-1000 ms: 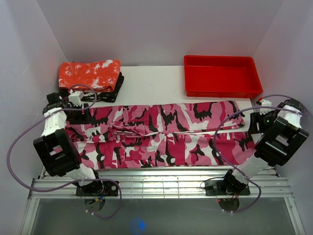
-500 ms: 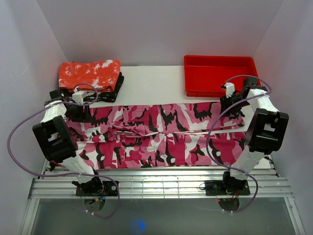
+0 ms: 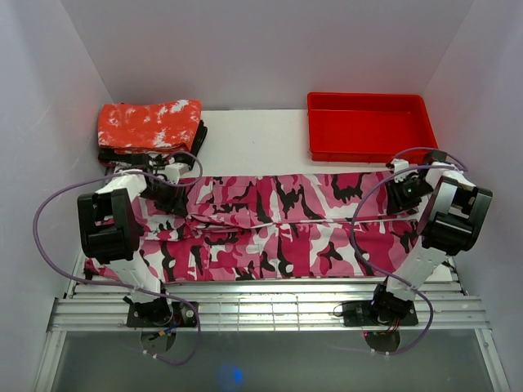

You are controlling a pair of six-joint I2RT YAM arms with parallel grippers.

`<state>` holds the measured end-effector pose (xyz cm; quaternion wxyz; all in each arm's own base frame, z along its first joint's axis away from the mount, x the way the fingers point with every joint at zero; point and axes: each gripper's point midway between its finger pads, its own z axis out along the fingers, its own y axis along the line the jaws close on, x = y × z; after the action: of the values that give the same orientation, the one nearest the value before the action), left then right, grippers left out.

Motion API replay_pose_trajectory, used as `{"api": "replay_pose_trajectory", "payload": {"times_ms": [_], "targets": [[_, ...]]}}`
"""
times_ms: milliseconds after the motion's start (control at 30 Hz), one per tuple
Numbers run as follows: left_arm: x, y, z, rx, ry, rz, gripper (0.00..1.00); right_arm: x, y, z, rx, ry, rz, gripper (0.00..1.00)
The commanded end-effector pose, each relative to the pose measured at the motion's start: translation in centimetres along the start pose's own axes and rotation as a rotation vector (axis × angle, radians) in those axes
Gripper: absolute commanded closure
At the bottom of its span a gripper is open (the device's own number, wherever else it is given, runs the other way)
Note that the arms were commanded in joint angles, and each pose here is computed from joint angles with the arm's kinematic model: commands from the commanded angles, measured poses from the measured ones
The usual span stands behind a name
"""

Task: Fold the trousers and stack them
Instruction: Flatten the trousers out

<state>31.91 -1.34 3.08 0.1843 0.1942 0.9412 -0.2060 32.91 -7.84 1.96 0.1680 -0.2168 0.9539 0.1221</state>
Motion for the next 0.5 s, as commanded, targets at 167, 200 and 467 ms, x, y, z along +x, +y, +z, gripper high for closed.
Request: {"api": "replay_pose_trajectory", "payload": {"times_ms": [167, 200, 467], "targets": [[-6.0, -1.5, -2.9, 0.025, -0.120, 0.066, 0.43, 2.7, -1.2, -2.5, -0.003, 0.061, -0.044, 0.59], [-6.6, -0.8, -4.0, 0.002, -0.149, 0.075, 0.43, 1.7, -1.1, -3.4, -0.011, 0.042, -0.051, 0.56], [-9.5, 7.1, -11.4, -0.091, -0.161, 0.189, 0.40, -7.0, -3.7, -8.1, -0.013, -0.134, -0.143, 0.27]]}}
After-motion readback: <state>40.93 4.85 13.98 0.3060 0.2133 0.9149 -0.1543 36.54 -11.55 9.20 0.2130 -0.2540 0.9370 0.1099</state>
